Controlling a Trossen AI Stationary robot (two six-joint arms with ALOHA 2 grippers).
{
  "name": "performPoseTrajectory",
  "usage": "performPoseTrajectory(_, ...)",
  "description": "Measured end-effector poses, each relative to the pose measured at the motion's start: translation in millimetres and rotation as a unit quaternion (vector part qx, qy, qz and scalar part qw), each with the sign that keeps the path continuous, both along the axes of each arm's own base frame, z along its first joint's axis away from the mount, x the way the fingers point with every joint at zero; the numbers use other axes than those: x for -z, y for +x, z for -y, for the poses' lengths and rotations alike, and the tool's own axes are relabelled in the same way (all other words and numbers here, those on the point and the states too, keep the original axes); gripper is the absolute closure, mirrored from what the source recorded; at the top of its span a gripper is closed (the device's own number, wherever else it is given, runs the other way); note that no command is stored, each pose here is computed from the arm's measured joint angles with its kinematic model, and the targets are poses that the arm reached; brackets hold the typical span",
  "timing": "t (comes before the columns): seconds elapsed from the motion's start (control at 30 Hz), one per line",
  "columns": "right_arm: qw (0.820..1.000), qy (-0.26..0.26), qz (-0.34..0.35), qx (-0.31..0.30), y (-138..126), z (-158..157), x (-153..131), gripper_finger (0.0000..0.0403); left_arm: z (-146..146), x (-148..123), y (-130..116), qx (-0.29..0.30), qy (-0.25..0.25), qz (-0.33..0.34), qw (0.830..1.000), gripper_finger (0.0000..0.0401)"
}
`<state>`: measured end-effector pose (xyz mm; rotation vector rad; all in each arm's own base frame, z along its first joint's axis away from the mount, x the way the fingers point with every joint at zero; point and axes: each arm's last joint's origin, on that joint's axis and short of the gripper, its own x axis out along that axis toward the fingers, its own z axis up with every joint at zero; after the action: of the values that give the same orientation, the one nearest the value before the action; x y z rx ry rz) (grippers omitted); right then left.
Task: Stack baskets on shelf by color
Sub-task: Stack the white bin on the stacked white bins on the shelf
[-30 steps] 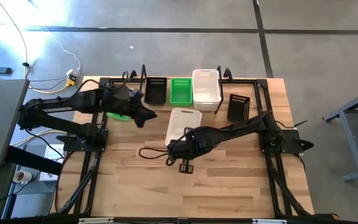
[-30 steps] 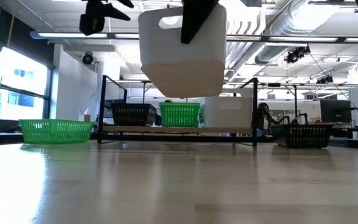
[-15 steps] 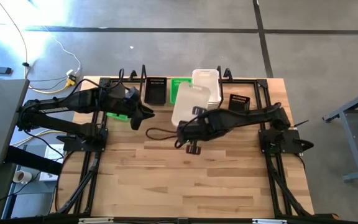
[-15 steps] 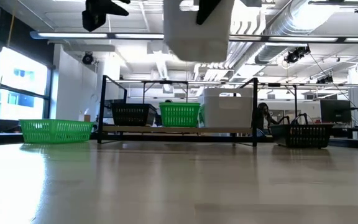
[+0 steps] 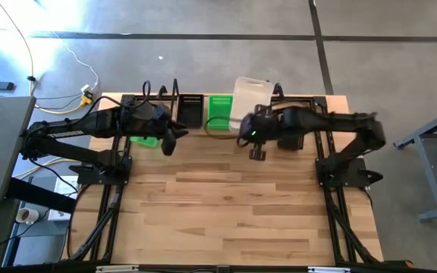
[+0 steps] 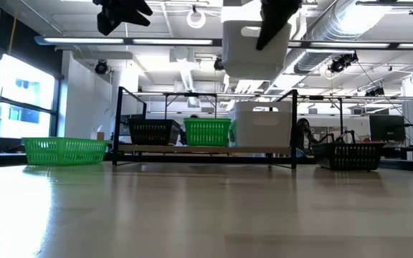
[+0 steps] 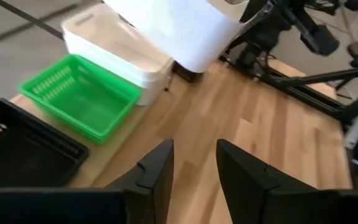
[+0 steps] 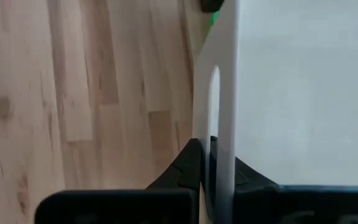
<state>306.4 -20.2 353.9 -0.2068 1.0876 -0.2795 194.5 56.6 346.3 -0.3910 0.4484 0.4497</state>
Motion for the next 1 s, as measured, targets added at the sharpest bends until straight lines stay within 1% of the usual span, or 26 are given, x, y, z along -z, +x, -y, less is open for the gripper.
performPoseTrajectory(0.1, 1.0, 0.01, 0.02, -0.02, -20.0, 20.6, 5.9, 0.0403, -2.9, -0.3, -0.8, -0.013, 0.007, -0.001, 1.0, 0.029)
performPoseTrajectory(0.23, 0.999, -0.019, 0.024, -0.024, -42.0, 44.8, 10.0, 0.0403, -7.5, -0.6, -2.0, -0.026, 0.007, 0.001, 1.0, 0.029)
performPoseTrajectory(0.37, 0.999, -0.028, 0.019, -0.041, -51.9, 65.2, 10.3, 0.0403, -12.2, -0.6, -3.6, -0.04, 0.005, 0.002, 0.999, 0.029)
performPoseTrajectory(0.5, 0.997, -0.028, 0.01, -0.066, -51.9, 85.1, 15.2, 0.0403, -17.4, -0.5, -5.6, -0.054, 0.004, 0.002, 0.999, 0.029)
performPoseTrajectory(0.6, 0.998, -0.016, 0.002, -0.058, -49.3, 97.9, 22.8, 0.0403, -21.1, -0.5, -7.0, -0.064, 0.004, 0.002, 0.998, 0.029)
performPoseTrajectory(0.67, 0.998, -0.017, -0.007, -0.059, -47.4, 103.7, 27.0, 0.0403, -23.0, -0.5, -7.8, -0.069, 0.004, 0.002, 0.998, 0.029)
performPoseTrajectory(0.8, 0.996, -0.012, -0.019, -0.082, -41.1, 108.0, 35.3, 0.0403, -26.2, -0.5, -9.2, -0.077, 0.004, 0.002, 0.997, 0.029)
performPoseTrajectory(1.0, 0.996, 0.008, -0.033, -0.087, -36.8, 106.5, 43.0, 0.0403, -29.4, -0.5, -10.7, -0.086, 0.003, 0.003, 0.996, 0.029)
